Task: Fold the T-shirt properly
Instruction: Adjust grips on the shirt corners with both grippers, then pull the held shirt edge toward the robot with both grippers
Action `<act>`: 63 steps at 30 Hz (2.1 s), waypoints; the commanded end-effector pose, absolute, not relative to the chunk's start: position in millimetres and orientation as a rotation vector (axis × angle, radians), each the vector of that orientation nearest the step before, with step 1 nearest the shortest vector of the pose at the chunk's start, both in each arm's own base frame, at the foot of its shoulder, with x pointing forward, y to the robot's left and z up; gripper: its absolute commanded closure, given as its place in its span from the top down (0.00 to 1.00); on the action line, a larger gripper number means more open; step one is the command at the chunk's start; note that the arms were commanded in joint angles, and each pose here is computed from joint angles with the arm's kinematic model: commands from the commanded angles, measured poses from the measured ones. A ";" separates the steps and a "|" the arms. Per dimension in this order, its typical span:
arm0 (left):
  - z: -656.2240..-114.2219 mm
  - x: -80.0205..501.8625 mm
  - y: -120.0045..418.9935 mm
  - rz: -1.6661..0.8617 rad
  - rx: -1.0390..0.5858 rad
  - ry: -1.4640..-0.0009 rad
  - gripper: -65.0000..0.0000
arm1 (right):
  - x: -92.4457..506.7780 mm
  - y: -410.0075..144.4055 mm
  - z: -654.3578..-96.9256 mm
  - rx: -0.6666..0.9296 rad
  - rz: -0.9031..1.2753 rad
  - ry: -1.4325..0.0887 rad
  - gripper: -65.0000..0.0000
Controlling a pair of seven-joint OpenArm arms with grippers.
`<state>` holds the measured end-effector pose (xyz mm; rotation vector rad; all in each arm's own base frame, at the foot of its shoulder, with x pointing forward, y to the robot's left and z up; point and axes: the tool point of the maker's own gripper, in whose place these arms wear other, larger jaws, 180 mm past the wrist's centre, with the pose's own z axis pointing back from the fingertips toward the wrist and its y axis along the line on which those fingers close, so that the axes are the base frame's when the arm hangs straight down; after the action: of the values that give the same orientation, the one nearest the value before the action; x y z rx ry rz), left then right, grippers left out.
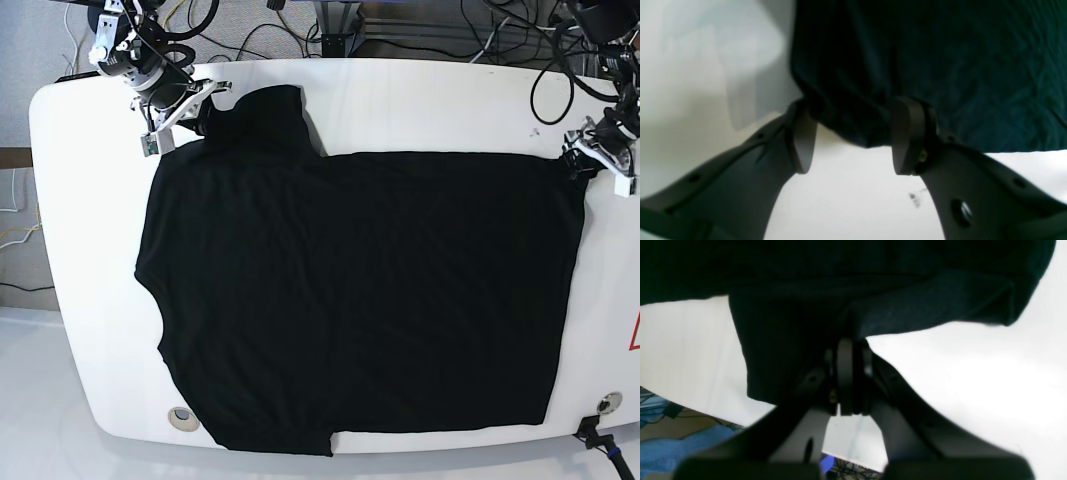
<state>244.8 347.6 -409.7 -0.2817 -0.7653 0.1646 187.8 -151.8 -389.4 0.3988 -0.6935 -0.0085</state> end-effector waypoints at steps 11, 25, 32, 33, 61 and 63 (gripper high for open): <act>-401.4 249.5 353.8 0.145 -0.263 -0.778 0.51 | 195.0 -153.5 -379.4 0.402 0.003 -0.736 0.04; -392.5 260.5 355.3 0.150 -0.264 -0.832 0.00 | 194.9 -153.6 -379.6 0.401 0.003 -0.735 0.04; -391.2 260.7 354.8 0.143 -0.262 -0.833 0.00 | 194.5 -153.2 -379.5 0.405 0.001 -0.735 0.04; -391.6 260.1 354.8 0.143 -0.262 -0.831 0.00 | 194.5 -153.2 -379.5 0.405 0.001 -0.735 0.04; -365.6 192.9 332.8 -0.086 -0.152 -0.752 0.00 | 128.0 -138.1 -390.0 0.503 -0.093 -0.608 0.04; -358.6 187.3 334.0 -0.103 -0.131 -0.754 0.00 | 120.2 -137.0 -391.5 0.511 -0.104 -0.590 0.04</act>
<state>182.0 328.2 -377.0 -0.1578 -0.7101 -0.0735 120.5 -137.9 -398.9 0.4967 -0.5713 -0.1047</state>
